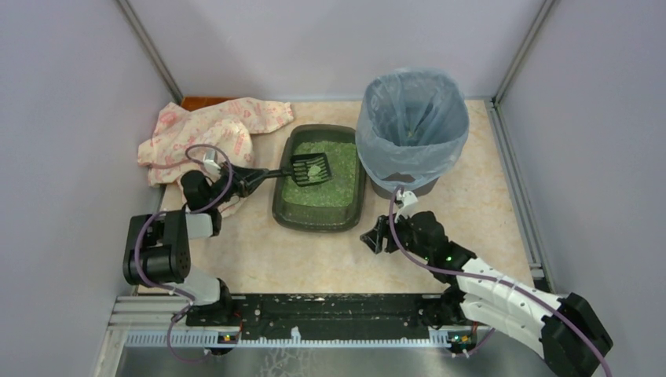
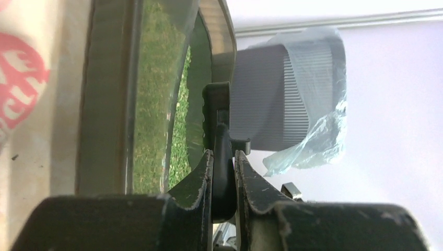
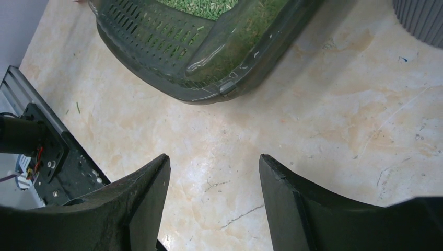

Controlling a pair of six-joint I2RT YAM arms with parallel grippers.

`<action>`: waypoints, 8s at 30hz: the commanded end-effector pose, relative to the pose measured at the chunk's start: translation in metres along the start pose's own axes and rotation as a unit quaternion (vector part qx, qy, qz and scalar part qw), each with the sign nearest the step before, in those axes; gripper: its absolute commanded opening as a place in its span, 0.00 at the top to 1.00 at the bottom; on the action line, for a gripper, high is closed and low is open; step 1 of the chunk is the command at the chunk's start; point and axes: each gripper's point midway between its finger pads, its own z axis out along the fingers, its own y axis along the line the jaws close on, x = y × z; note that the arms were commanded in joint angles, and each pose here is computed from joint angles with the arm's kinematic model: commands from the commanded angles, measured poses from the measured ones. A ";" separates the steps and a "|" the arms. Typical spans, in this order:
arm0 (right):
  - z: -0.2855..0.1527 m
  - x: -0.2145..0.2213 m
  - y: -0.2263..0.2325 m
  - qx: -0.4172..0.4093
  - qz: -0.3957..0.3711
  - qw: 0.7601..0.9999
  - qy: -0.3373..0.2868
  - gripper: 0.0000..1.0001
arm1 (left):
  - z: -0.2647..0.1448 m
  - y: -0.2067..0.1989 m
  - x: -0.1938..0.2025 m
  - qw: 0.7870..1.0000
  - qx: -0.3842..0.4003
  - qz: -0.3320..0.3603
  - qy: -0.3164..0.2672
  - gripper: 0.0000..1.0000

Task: Clean the litter box

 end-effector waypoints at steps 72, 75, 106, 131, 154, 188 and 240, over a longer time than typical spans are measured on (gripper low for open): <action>-0.008 -0.018 0.006 -0.008 -0.001 0.999 -0.045 0.36 | 0.165 -0.248 -0.019 0.972 0.215 0.095 0.015 1.00; -0.010 -0.013 0.003 -0.004 -0.001 0.999 -0.042 0.36 | 0.186 -0.255 0.001 0.966 0.219 0.136 0.023 1.00; -0.001 0.000 -0.003 -0.003 0.001 1.000 -0.025 0.36 | 0.143 -0.321 0.166 0.664 0.259 0.691 -0.120 1.00; -0.005 0.003 -0.002 -0.010 0.005 1.000 -0.025 0.36 | 0.084 -0.305 0.005 0.929 0.129 0.300 -0.172 1.00; 0.006 0.016 -0.001 -0.027 0.011 1.000 -0.012 0.36 | 0.038 -0.158 0.031 0.767 -0.103 0.623 -0.114 1.00; -0.002 0.020 -0.012 0.000 0.008 1.000 -0.013 0.36 | 0.134 -0.069 0.074 0.499 -0.201 0.842 0.027 1.00; 0.004 0.023 -0.012 -0.003 0.002 1.000 -0.005 0.36 | 0.100 -0.106 0.022 0.812 -0.273 0.515 0.011 1.00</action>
